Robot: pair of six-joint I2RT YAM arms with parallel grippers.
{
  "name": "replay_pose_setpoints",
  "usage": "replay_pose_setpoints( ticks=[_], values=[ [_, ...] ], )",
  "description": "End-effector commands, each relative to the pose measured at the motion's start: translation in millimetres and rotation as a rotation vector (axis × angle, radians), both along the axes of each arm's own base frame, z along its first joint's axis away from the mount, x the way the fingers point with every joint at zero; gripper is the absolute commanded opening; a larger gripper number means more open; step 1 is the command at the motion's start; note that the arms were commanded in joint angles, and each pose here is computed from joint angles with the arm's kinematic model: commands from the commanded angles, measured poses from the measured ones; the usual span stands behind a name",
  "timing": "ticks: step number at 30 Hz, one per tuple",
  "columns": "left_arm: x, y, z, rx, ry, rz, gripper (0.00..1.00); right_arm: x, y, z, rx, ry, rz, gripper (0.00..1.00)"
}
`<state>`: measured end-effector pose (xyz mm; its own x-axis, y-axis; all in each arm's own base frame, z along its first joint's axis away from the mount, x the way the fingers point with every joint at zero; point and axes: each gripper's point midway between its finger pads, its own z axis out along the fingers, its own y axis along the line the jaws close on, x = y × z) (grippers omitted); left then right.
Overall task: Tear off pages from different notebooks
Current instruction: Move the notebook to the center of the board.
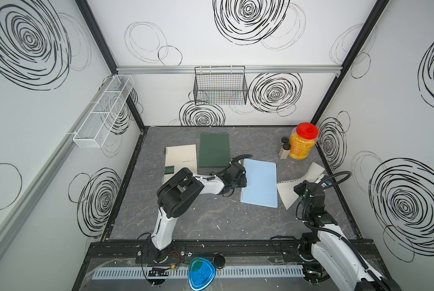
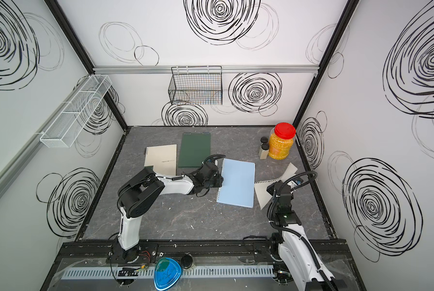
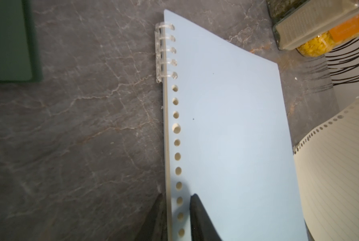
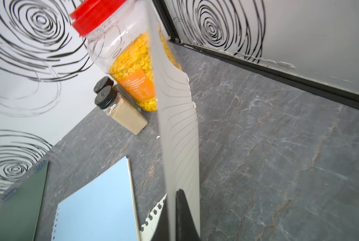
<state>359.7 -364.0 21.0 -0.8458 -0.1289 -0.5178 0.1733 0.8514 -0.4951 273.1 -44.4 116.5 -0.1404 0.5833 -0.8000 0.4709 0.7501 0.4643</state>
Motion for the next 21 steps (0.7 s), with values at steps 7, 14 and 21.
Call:
replay_pose_setpoints(
  ticks=[7,14,21],
  values=[
    [-57.7,32.6,44.5,0.293,-0.216,-0.060,0.53,-15.7,-22.5,-11.1,0.089,-0.048,-0.088,0.00],
    [-119.2,7.6,86.8,0.410,-0.421,-0.282,0.55,-12.3,-18.8,-11.5,0.094,-0.029,-0.065,0.00],
    [-162.6,-24.2,82.9,0.660,-0.549,-0.484,0.56,-11.7,-17.3,-11.5,0.098,-0.027,-0.056,0.00]
  ],
)
